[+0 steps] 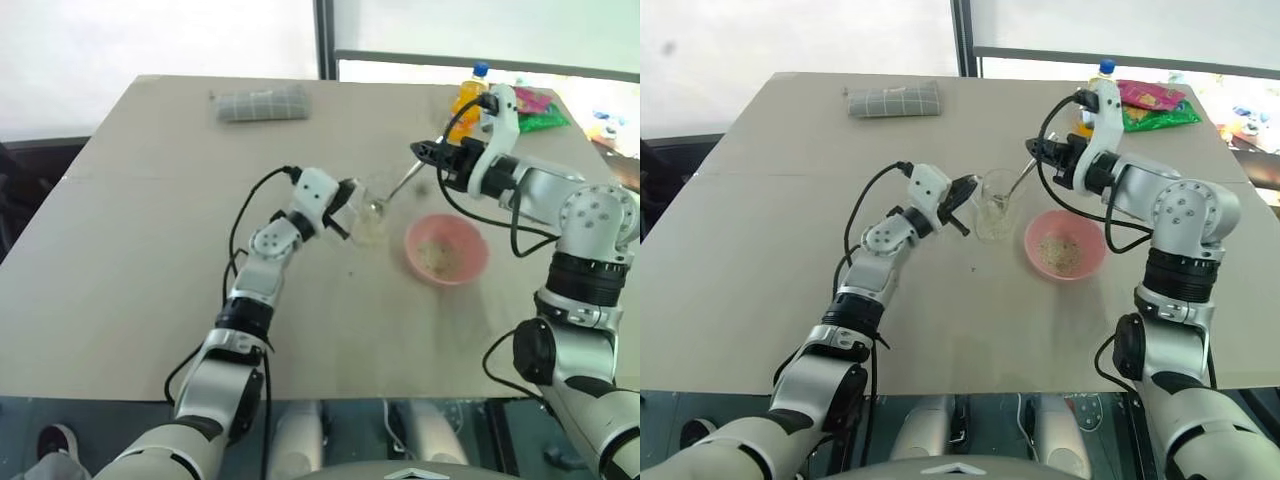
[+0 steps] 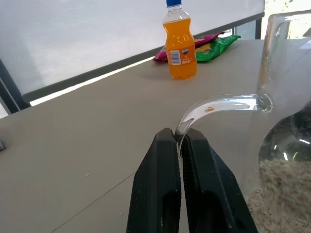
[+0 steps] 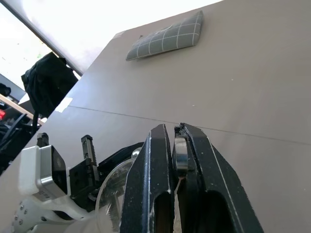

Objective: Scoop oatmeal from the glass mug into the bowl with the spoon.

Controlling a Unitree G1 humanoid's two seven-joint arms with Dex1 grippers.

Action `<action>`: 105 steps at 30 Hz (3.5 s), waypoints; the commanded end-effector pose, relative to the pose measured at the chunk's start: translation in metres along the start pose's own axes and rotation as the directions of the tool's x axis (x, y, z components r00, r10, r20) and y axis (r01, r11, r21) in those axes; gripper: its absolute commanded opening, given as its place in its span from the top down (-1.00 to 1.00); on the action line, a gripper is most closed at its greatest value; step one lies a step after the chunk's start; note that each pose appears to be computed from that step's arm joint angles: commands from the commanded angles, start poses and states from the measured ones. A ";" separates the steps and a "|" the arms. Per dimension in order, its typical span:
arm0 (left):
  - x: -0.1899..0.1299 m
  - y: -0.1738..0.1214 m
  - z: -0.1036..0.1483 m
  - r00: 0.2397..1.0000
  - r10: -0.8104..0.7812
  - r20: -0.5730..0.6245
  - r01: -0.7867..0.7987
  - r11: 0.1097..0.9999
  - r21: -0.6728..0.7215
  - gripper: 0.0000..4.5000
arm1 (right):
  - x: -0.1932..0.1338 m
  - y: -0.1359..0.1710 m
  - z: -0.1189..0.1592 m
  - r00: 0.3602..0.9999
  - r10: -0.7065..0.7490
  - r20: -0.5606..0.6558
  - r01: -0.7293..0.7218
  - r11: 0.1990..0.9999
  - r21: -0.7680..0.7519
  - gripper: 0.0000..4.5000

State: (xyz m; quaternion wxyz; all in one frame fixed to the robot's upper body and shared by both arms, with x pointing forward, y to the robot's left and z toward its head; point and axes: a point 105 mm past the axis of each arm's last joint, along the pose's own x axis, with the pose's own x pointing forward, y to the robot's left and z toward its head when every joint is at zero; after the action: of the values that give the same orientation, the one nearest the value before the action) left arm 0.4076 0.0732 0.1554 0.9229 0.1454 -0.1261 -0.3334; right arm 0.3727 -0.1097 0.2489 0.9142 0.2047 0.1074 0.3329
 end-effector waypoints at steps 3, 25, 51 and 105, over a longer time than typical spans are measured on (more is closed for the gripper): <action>0.012 -0.011 0.000 1.000 -0.026 0.008 0.026 1.000 -0.007 0.99 | -0.021 -0.002 0.026 0.996 -0.037 0.085 0.037 0.999 0.005 1.00; 0.014 -0.019 -0.005 0.998 -0.037 0.043 0.035 0.999 0.026 0.99 | -0.055 -0.043 0.026 0.966 -0.189 0.176 0.112 0.921 0.374 1.00; 0.001 -0.020 -0.018 0.998 0.031 0.059 -0.033 0.999 0.038 0.99 | -0.081 -0.031 0.025 0.952 -0.221 0.212 0.050 0.794 0.605 1.00; -0.021 -0.005 -0.039 0.985 0.169 -0.034 -0.172 0.981 -0.088 0.99 | -0.085 0.019 0.014 0.982 -0.183 -0.051 0.097 0.712 -0.696 1.00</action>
State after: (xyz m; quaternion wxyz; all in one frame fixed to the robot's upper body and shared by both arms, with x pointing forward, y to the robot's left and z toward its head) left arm 0.4017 0.0830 0.1340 0.9479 0.0950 -0.1516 -0.2637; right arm 0.3076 -0.1625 0.2625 0.9498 -0.1258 0.0757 0.2762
